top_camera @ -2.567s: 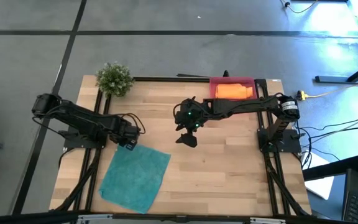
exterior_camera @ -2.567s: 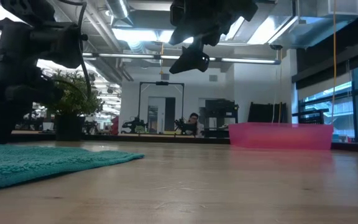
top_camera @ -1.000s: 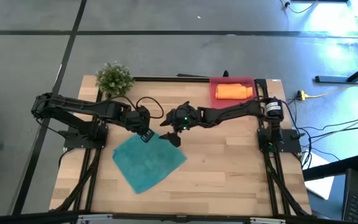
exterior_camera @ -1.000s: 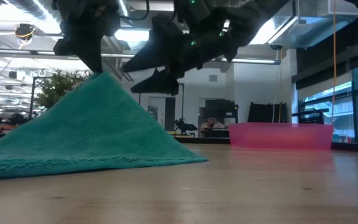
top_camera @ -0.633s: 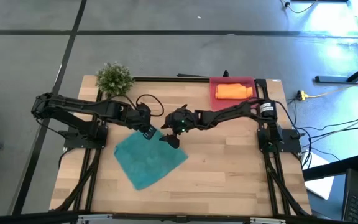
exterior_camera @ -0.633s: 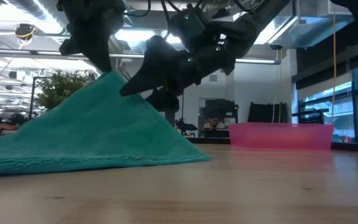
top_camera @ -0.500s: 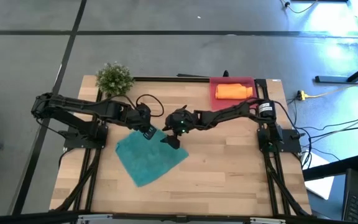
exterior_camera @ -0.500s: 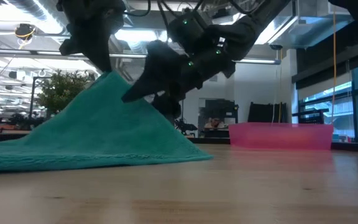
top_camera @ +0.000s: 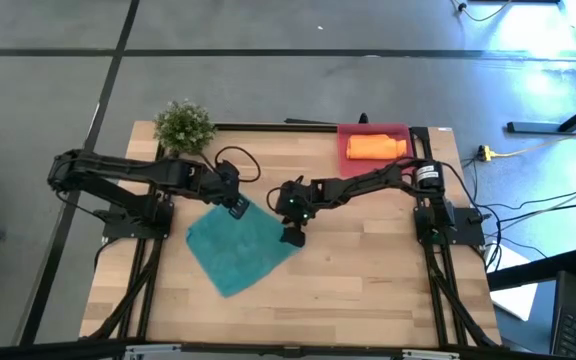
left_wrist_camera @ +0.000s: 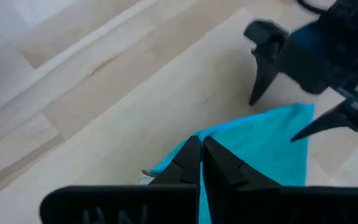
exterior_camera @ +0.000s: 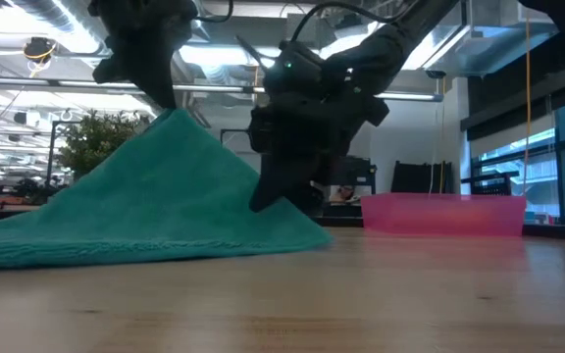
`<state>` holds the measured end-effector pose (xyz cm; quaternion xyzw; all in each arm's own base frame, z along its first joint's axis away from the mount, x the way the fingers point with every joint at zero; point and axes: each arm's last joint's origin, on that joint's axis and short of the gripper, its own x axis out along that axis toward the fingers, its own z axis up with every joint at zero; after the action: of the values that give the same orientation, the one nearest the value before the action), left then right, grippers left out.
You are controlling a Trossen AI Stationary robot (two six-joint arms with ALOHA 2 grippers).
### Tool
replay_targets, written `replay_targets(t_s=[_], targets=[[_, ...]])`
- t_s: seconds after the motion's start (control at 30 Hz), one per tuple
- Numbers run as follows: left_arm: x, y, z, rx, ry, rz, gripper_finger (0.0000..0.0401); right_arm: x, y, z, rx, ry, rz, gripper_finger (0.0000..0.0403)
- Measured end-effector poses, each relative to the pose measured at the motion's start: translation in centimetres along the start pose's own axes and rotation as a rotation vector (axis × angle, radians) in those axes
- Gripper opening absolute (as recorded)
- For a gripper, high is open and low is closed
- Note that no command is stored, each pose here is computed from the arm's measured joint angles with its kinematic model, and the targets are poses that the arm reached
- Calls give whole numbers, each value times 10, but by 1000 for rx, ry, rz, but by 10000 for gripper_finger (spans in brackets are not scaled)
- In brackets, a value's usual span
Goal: Roll microfiber towels into tight, uniform cylinder then place into a basket
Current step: Fold the blue microfiber towel
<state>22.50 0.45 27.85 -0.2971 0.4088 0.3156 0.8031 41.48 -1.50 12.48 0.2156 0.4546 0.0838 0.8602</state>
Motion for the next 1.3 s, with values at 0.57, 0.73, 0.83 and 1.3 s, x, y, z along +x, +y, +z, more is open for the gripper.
replay_targets(t_s=[0.57,0.73,0.83,1.3], targets=[[-14,13,5,-11,-30,-5,0,2,6,-9,24,72,38,332],[-20,19,1,-11,-13,16,0,2,5,-12,35,100,38,298],[-23,22,0,-12,-11,21,0,1,5,-13,43,110,37,271],[-27,28,-4,-17,23,59,0,-1,3,-16,90,139,23,73]])
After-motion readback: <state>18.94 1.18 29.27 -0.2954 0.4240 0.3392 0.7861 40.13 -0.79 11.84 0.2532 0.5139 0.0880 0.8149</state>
